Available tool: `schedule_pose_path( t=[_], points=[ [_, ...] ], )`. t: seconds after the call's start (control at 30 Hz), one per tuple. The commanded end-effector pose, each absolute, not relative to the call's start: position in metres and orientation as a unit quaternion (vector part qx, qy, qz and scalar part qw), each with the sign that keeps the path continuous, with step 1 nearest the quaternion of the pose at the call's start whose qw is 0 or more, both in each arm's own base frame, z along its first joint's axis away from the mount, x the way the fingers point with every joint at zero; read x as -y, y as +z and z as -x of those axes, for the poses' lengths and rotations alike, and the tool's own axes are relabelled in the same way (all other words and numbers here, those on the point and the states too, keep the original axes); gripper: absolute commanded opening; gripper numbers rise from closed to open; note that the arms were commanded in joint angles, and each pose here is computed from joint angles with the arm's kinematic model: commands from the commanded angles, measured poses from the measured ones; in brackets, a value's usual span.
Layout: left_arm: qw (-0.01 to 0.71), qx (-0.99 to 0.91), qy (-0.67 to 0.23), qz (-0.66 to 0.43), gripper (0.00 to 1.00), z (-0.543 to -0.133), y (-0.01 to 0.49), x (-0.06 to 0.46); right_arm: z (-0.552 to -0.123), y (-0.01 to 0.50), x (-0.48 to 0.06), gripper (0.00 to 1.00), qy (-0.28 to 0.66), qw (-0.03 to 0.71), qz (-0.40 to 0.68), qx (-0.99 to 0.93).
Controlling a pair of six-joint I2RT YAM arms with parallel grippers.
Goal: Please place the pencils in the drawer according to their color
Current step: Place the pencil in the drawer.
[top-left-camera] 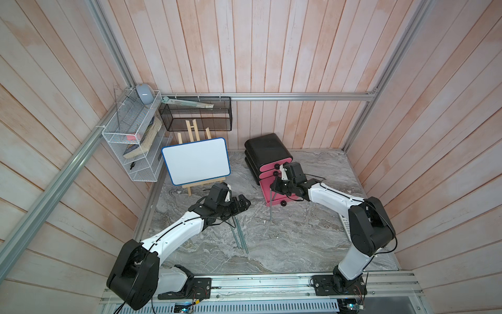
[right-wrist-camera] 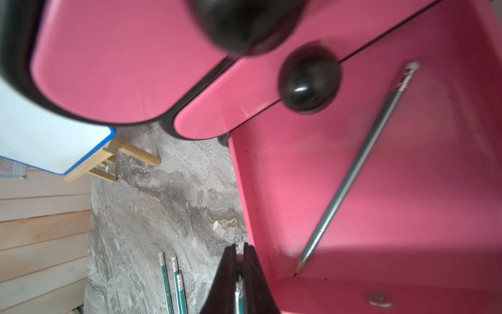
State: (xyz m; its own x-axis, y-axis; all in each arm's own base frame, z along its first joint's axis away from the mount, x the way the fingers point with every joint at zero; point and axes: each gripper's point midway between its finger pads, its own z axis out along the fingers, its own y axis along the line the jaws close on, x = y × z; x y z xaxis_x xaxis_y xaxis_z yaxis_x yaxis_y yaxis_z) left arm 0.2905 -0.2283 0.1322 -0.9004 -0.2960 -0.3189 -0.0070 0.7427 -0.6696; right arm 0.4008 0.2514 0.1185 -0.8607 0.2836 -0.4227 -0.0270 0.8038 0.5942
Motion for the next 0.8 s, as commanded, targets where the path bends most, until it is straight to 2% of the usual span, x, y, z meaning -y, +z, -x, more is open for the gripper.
schedule_pose_path(
  t=[0.0, 0.43, 0.77],
  points=[
    [0.225, -0.903, -0.357, 0.078, 1.0, -0.301, 0.145, 0.238, -0.413, 0.134, -0.239, 0.0, 0.337, 0.269, -0.104, -0.896],
    [0.217, -0.906, -0.358, 0.064, 1.0, -0.3, 0.145, 0.255, -0.456, 0.125, -0.174, 0.0, 0.369, 0.29, -0.255, -0.845],
    [0.214, -0.907, -0.359, 0.058, 1.0, -0.299, 0.145, 0.26, -0.478, 0.112, -0.148, 0.0, 0.367, 0.303, -0.347, -0.808]
  ],
)
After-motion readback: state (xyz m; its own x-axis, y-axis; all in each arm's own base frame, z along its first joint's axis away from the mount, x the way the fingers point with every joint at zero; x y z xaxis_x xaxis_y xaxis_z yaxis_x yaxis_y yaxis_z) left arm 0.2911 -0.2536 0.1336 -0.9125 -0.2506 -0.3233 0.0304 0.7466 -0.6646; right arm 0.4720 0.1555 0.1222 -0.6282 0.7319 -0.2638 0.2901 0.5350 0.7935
